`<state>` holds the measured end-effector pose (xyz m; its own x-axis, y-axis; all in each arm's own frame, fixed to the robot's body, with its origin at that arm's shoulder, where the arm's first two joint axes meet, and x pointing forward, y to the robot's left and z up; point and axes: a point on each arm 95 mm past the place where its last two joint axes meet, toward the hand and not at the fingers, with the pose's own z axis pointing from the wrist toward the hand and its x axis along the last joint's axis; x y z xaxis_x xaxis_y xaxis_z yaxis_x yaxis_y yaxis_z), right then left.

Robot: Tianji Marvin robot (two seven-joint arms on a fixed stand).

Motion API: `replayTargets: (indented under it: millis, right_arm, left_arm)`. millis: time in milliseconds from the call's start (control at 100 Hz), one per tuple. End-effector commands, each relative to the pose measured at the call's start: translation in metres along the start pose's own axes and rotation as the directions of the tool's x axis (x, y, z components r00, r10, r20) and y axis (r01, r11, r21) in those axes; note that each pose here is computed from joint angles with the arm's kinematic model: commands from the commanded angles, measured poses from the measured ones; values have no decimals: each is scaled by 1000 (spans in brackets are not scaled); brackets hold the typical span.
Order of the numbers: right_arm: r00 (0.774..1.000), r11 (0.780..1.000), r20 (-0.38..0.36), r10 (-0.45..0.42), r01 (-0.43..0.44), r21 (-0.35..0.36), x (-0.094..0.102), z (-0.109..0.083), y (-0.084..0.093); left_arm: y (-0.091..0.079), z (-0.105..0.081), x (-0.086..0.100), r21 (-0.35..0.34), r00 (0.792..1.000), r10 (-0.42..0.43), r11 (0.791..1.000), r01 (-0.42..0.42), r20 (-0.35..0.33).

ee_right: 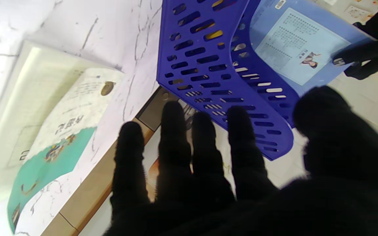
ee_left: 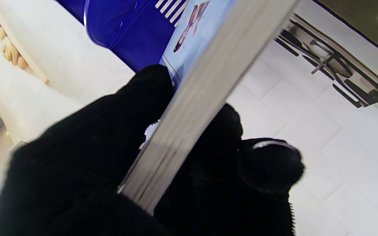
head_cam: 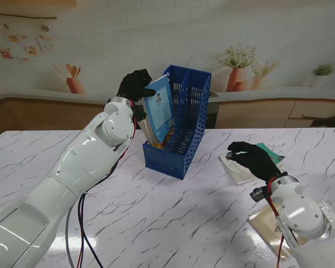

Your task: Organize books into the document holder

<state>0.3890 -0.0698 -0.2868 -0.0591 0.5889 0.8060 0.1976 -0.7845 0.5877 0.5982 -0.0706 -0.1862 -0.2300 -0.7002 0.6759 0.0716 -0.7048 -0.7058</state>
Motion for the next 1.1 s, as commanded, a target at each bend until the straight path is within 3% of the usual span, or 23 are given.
replayTargets:
  millis: [0,430,1090]
  right_arm:
    - [1000,1000,4,8,-8,6,-1,-1,-5]
    - [1000,1000,5,16,-16,10,-3,-1,-7]
    - [1000,1000,6,22,-22,11,-4,0,-10]
  left_arm:
    - [4,1,5,-8,1000,-18,1000,17,-16]
    - [30,-15,-7,-34,999,-27,999,26,-25]
    - [39,-42,-13,-159,996,79,984,-84,-33]
